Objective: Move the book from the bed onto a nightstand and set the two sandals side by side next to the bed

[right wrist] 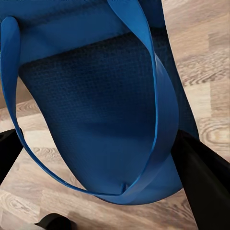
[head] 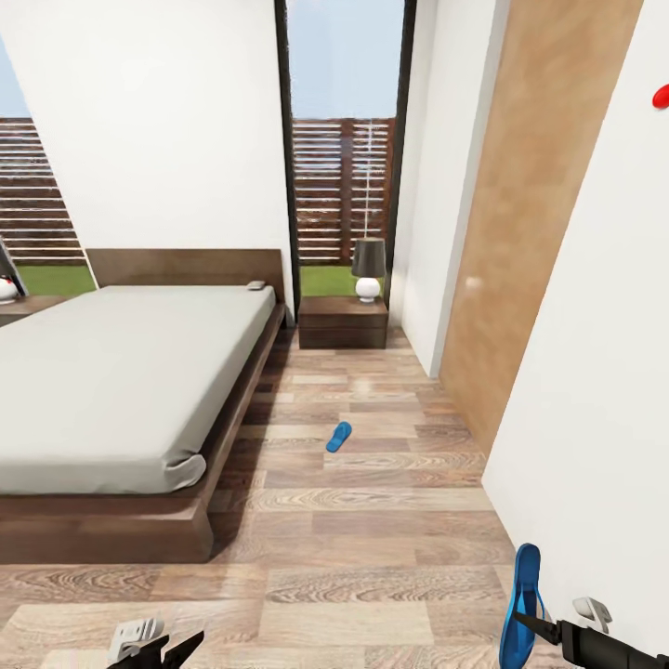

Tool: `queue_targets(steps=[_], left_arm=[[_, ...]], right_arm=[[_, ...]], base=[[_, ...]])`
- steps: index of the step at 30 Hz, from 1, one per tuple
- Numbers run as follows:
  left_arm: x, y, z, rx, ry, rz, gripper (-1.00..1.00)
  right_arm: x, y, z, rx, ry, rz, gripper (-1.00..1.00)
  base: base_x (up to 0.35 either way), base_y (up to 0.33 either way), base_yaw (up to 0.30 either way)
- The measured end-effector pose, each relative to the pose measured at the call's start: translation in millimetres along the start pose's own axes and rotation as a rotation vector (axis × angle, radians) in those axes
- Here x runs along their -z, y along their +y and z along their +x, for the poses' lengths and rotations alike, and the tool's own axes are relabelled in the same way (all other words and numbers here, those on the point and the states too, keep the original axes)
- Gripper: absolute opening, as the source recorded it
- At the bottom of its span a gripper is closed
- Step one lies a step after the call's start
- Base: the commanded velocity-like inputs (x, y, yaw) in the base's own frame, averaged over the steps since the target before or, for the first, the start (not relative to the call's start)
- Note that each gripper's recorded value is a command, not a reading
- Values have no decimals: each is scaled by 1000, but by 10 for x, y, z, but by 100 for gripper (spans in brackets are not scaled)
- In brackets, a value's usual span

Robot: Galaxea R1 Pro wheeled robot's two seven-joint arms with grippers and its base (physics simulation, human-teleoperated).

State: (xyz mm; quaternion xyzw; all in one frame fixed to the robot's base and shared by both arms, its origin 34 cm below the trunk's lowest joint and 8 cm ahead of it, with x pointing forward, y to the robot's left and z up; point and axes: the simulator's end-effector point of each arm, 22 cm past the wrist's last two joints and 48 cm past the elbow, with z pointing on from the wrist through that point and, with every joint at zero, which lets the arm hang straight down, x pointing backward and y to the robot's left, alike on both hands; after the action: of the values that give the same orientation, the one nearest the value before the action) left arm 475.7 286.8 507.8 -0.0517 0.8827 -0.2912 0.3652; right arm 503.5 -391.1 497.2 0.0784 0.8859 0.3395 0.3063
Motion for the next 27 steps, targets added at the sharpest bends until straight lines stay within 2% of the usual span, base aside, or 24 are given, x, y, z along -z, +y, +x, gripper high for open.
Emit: queue_targets(steps=[22, 27], left_arm=[[-26, 50, 106, 15, 25, -9, 100], [-23, 67, 107, 13, 25, -17, 100]], right_arm=[[-33, -75, 101, -17, 23, 12, -100], [-32, -79, 104, -17, 23, 15, -100]], base=[[2, 0, 0], [246, -100, 0]])
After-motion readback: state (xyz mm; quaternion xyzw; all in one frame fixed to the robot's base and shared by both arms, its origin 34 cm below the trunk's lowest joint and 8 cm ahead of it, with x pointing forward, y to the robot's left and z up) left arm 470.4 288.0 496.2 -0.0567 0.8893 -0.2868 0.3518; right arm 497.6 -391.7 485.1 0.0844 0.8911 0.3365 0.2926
